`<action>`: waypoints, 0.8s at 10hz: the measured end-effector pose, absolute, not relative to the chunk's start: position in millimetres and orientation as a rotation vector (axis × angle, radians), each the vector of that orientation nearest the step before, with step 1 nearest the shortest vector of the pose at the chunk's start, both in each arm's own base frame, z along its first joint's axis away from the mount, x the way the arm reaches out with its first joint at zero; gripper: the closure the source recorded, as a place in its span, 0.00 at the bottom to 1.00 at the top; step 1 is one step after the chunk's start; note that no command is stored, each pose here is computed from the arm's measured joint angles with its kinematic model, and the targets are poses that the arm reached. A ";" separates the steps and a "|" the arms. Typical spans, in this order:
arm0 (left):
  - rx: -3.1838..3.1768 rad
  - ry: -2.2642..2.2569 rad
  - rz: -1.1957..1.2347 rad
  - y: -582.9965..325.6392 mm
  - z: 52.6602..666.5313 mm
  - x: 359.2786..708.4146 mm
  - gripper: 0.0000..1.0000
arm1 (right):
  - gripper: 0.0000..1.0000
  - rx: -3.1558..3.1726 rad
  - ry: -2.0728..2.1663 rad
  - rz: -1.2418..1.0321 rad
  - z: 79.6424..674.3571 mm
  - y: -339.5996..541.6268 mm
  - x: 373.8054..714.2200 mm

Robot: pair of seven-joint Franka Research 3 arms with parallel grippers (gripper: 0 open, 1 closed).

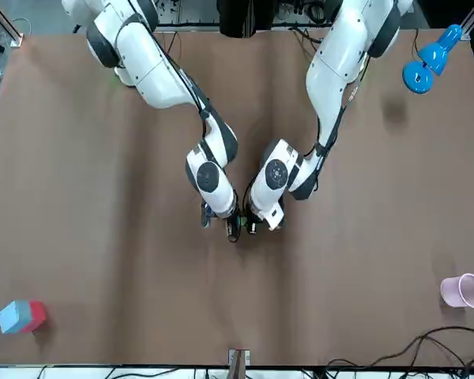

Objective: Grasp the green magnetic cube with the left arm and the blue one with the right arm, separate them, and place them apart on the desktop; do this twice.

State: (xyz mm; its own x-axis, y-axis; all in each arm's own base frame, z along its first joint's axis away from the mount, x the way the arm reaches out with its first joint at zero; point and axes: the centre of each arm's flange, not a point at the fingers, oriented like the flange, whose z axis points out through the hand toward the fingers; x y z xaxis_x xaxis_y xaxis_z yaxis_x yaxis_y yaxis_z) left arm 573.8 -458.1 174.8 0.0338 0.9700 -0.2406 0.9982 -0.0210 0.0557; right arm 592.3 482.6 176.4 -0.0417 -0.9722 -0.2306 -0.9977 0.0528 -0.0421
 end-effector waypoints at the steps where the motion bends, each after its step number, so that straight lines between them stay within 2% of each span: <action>1: 2.097 2.039 -0.199 -458.1 174.8 573.8 0.76 | 0.66 -2.015 2.130 0.201 176.8 482.7 592.6; 2: 2.097 2.039 -0.198 -458.1 174.9 573.9 0.76 | 0.77 -2.012 2.132 0.203 176.9 482.6 592.8; 8: 2.109 2.021 -0.183 -451.8 175.5 579.9 0.76 | 0.77 -2.010 2.132 0.201 177.2 482.3 593.4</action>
State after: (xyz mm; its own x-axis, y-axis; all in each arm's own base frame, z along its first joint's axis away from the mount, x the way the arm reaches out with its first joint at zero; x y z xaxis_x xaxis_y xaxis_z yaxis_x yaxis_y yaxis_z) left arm 579.9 -451.8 175.5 0.0493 0.9705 -0.2361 0.9971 -0.0341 0.0680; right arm 593.4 482.3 177.2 -0.0520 -0.9692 -0.2406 -0.9971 0.0637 -0.0409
